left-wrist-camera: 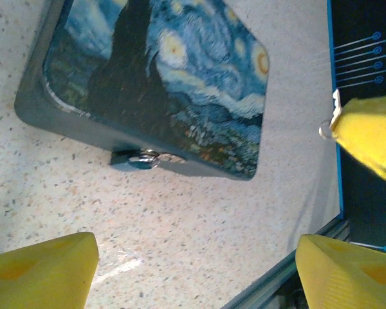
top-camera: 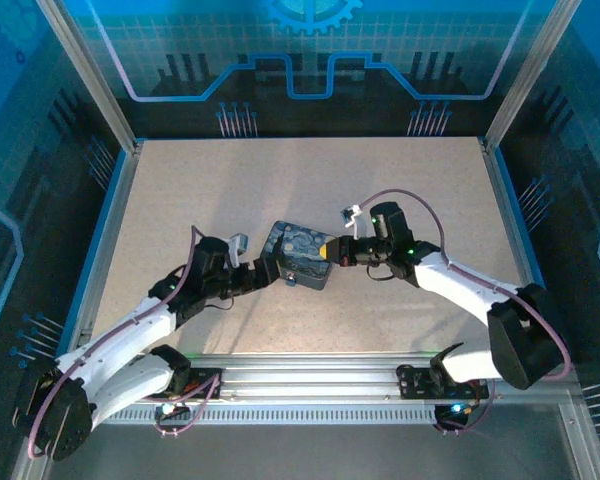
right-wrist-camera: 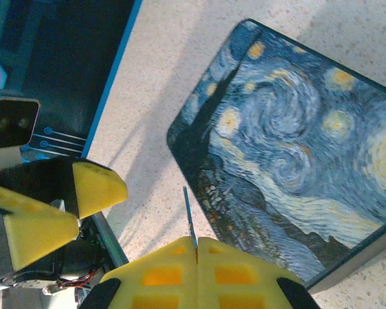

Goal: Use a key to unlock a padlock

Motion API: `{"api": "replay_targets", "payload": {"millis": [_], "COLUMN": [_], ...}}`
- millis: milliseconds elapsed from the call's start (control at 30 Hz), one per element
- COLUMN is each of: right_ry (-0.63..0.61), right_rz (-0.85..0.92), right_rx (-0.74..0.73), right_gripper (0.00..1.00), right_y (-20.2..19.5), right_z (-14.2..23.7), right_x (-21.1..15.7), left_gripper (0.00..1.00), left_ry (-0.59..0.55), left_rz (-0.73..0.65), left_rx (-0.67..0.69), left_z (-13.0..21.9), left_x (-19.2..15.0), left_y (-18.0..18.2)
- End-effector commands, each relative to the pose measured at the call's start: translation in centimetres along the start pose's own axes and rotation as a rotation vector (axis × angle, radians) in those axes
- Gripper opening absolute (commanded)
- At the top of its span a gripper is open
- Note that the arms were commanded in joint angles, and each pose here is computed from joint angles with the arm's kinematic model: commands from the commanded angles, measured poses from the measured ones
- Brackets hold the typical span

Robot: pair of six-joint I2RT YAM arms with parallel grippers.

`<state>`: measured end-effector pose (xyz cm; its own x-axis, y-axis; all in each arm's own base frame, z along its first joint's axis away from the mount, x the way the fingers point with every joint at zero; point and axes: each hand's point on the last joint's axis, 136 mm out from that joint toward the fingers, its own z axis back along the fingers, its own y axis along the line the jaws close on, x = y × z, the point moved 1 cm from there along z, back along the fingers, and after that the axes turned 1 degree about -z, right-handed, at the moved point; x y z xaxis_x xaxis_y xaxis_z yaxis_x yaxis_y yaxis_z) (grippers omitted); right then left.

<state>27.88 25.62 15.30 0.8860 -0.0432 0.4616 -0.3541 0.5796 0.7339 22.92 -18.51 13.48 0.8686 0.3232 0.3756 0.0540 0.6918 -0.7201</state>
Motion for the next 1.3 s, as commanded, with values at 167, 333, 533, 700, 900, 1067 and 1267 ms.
{"api": "replay_targets", "payload": {"millis": [167, 333, 533, 700, 900, 1067, 1267], "right_ry": [0.030, 0.046, 0.041, 0.047, 0.054, 0.064, 0.084], "right_rz": [-0.050, -0.064, -0.051, -0.046, -0.060, -0.068, -0.071], "right_rx": [-0.030, -0.048, -0.031, -0.034, -0.079, -0.108, -0.158], "right_gripper": [0.02, 0.03, 0.03, 0.03, 0.03, 0.03, 0.03], "right_y": [-1.2, -2.2, -2.9, -3.2, -4.1, -4.8, -5.8], "right_z": [-2.1, -2.9, -3.8, -4.2, -4.2, -4.4, -4.8], "right_x": [-0.6, -1.0, -1.2, -1.5, -2.2, -2.7, -2.5], "left_gripper": [0.81, 0.81, 0.80, 0.80, 0.80, 0.81, 0.81], "left_ry": [-0.048, -0.010, -0.030, -0.043, -0.032, -0.027, -0.026], "left_rz": [-0.112, -0.099, -0.155, -0.207, -0.229, -0.242, -0.239], "left_rx": [-0.092, -0.109, -0.139, -0.117, -0.101, -0.081, -0.086], "left_z": [-0.9, -2.5, -3.6, -3.8, -4.3, -5.2, -7.0], "left_x": [-0.3, -0.7, -1.0, -0.9, -1.0, -0.6, 0.4], "left_y": [0.0, 0.4, 0.7, 1.1, 1.5, 1.8, 1.5]}}
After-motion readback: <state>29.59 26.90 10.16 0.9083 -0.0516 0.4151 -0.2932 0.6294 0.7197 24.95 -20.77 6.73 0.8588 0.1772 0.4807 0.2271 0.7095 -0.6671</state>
